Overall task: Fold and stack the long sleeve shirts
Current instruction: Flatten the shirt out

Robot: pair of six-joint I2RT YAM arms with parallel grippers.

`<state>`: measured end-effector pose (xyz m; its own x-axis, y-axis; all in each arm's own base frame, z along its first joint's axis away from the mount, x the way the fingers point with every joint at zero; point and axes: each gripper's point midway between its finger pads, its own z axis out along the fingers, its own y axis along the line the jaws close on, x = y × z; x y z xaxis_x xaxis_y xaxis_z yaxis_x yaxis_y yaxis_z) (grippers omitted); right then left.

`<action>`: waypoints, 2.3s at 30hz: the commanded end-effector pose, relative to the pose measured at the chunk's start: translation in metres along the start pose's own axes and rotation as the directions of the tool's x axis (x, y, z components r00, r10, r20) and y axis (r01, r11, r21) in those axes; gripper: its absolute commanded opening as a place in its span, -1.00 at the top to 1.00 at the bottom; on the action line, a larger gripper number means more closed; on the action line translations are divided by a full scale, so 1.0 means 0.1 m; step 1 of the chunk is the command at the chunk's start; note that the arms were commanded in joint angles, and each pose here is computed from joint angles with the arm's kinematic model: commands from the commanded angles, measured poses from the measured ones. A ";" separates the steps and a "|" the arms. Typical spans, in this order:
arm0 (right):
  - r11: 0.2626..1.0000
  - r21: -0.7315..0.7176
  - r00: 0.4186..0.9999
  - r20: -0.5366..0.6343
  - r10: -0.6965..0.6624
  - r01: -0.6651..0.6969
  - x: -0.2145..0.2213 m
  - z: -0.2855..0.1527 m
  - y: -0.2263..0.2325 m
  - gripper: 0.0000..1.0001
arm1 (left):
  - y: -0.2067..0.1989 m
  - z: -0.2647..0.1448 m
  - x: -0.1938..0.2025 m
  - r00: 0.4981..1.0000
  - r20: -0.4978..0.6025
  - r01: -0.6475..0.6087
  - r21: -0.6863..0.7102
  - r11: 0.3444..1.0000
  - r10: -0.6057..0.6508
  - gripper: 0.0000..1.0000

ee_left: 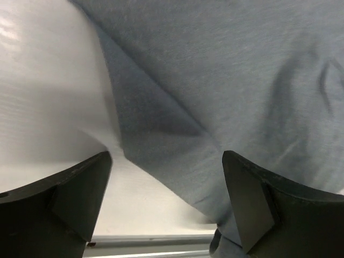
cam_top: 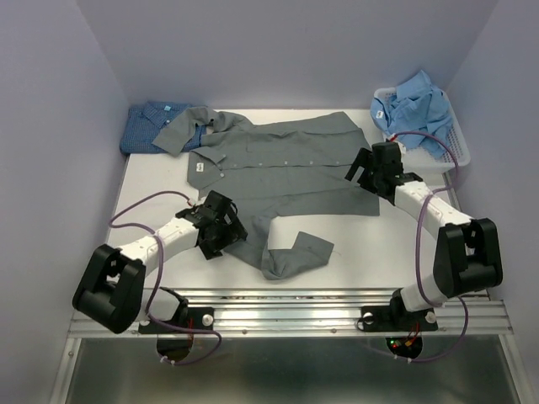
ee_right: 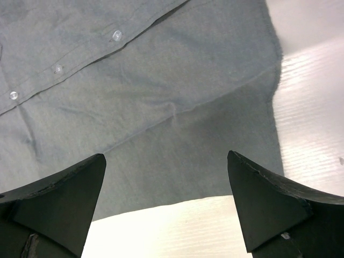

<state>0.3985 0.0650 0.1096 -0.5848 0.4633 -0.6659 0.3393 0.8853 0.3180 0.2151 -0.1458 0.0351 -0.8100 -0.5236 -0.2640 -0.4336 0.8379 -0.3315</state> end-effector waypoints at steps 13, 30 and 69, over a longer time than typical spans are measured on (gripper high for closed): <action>0.968 0.249 0.997 0.063 -0.040 0.023 -0.04 -0.17 -0.55 -1.00 | -0.23 0.27 -0.34 0.995 0.063 -0.065 -0.104 0.992 0.072 1.00; 0.946 0.310 0.988 -0.149 -0.047 0.092 0.63 0.34 -0.80 -0.96 | -0.65 -0.42 -0.70 0.965 0.241 -0.133 0.093 0.987 0.107 1.00; 0.867 -0.244 0.536 0.844 -0.032 0.435 -2.43 -4.26 0.74 0.99 | -0.71 -6.38 -1.83 0.011 0.803 -0.604 0.481 0.636 -0.596 1.00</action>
<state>0.2861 0.0508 0.5577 0.2384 0.2717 -0.9324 -0.1761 0.9562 0.2336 0.2205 -0.0773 0.6029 0.2854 -0.6225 -0.7288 0.3651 0.7737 -0.5178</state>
